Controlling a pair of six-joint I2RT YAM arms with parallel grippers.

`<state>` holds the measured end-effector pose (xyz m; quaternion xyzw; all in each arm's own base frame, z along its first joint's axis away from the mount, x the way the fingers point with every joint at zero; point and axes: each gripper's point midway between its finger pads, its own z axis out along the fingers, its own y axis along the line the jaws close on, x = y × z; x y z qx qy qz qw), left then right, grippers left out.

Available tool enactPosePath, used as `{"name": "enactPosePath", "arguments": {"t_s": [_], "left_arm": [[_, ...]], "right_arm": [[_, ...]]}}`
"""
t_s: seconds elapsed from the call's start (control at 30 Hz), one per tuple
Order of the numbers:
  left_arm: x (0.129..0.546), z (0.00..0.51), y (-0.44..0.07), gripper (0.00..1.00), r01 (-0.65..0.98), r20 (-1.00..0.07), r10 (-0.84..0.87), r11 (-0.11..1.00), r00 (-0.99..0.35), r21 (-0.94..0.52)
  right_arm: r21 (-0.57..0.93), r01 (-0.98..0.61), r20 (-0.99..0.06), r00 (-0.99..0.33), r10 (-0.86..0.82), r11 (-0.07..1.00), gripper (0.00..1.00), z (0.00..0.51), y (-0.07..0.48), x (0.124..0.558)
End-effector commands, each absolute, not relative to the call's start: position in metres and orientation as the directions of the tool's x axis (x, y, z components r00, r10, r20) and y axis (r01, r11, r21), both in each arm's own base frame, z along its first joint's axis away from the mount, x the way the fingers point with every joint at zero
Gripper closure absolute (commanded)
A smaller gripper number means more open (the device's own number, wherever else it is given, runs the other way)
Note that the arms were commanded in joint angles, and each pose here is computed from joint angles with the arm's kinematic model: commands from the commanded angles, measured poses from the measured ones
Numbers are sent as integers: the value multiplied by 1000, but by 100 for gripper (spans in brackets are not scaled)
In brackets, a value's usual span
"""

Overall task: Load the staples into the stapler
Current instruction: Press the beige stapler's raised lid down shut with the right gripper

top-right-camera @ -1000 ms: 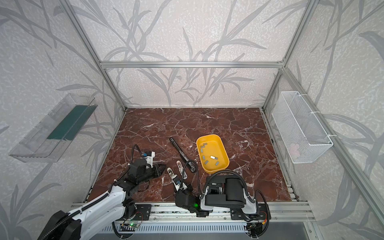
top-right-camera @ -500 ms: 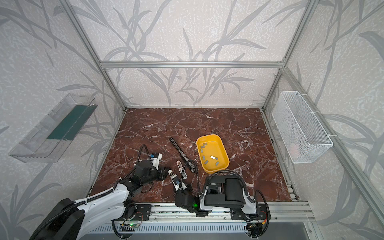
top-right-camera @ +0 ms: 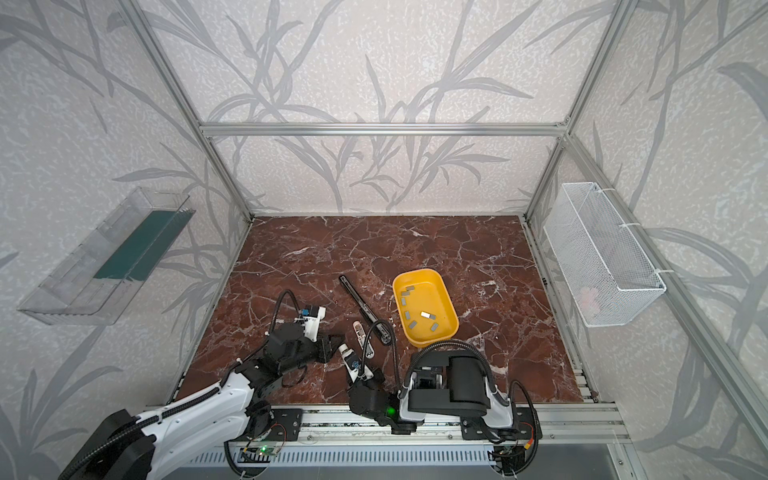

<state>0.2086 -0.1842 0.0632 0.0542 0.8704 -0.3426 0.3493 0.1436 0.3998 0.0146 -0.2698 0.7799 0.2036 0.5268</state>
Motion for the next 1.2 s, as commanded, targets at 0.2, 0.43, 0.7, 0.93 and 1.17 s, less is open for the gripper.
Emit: {"name": "enactPosePath", "arguments": {"t_s": [0.2,0.43,0.7,0.93,1.17], "left_arm": [[193,47,-187,74,380,-650,-47,778,-759,-500],[188,40,-189,73,389,-652,-13,794,-758,-467],[183,35,-189,73,390,-653,-4,799,-757,-457],[182,34,-188,72,389,-654,-1,804,-756,-451],[182,35,-186,72,382,-660,-10,809,-751,-447]], "right_arm": [[-102,-706,-827,-331,-454,701,83,-50,377,127],[-99,-705,-830,-331,-449,702,81,-49,377,126],[-93,-707,-836,-327,-441,701,73,-45,377,126],[-82,-711,-843,-325,-429,698,57,-30,377,126],[-72,-715,-851,-320,-417,696,38,-15,377,125]]}}
